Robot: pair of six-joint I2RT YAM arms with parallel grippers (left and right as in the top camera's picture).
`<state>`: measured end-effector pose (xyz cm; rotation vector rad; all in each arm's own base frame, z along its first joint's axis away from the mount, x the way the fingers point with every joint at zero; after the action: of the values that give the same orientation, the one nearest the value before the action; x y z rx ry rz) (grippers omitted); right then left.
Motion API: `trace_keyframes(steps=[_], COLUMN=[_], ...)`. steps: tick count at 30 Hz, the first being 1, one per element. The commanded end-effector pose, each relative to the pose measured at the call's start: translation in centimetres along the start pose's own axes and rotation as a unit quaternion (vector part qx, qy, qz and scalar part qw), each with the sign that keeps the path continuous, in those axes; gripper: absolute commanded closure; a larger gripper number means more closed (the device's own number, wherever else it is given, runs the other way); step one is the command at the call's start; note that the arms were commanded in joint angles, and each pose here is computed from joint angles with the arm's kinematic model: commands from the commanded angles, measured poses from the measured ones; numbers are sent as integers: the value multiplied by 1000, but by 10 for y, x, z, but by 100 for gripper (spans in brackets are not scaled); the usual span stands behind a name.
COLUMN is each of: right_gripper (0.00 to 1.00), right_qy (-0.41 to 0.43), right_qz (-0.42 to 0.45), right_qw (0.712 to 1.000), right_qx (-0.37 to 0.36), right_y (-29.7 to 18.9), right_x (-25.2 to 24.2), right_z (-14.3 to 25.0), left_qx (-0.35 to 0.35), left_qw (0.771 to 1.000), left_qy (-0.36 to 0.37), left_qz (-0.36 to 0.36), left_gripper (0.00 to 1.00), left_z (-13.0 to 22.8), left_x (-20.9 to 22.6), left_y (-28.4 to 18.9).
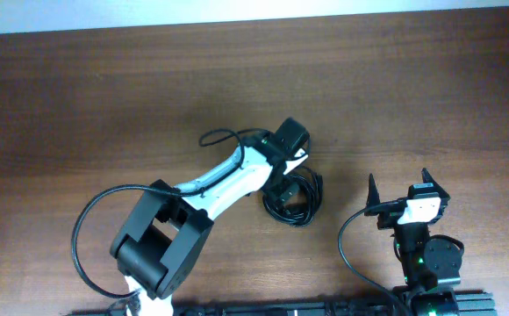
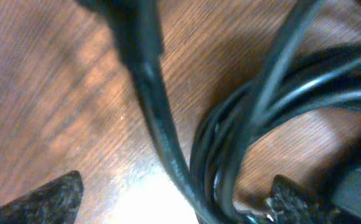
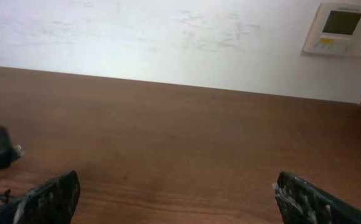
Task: Untangle cables
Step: 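Lift the cable bundle with the left gripper and shift it rightward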
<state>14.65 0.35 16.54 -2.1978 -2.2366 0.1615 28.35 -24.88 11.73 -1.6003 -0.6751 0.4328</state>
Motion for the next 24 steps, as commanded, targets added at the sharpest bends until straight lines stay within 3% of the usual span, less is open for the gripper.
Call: trace_keyframes(steps=[1, 4, 6, 7, 9, 12, 13, 14, 15, 19, 21, 24], right_gripper=[1, 1, 1, 1, 1, 1, 1, 1, 1, 1, 1, 1], right_qy=[-3, -3, -3, -3, -3, -3, -3, -3, -3, -3, -3, -3], right_qz=[1, 1, 1, 1, 1, 1, 1, 1, 1, 1, 1, 1], right_qw=[1000, 1000, 1000, 1000, 1000, 1000, 1000, 1000, 1000, 1000, 1000, 1000], right_qx=[4, 4, 4, 4, 4, 4, 4, 4, 4, 4, 4, 4], right_y=[0, 0, 0, 0, 0, 0, 0, 0, 0, 0, 0, 0], right_x=[-1, -1, -1, -1, -1, -1, -1, -1, -1, -1, -1, -1], right_z=[2, 2, 2, 2, 2, 2, 2, 2, 2, 2, 2, 2], left_qx=[-53, -96, -96, -82, -67, -63, -55, -32, -19, 59, 81, 88], left_qw=[997, 982, 950, 921, 895, 898, 899, 900, 891, 798, 782, 781], left_qy=[-57, -161, -294, -377, -440, -436, -434, -434, -454, -600, -618, -618], left_qz=[-1, 3, -36, -58, -36, -7, -8, 4, 12, -11, -12, 26], left_gripper=[1, 1, 1, 1, 1, 1, 10, 27, 28, 20, 20, 20], left_z=[-25, -36, -28, -19, -14, -17, -14, -10, -7, 25, 36, 41], left_x=[7, 13, 27, 36, 38, 31, 29, 22, 19, 8, 4, -5], left_y=[-44, -76, -86, -86, -83, -83, -82, -80, -79, -52, -39, -21])
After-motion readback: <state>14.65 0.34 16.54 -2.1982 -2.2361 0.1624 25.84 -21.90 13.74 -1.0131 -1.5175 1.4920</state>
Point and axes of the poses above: each gripper's point midway between its finger pads, its own y axis out along the fingers, its own x axis along the line the jaws close on, z = x × y, the point moved 10 cm from there along -y, back along the fingers, and after that the axes turned 1 degree about y, right-handed, at the moved point
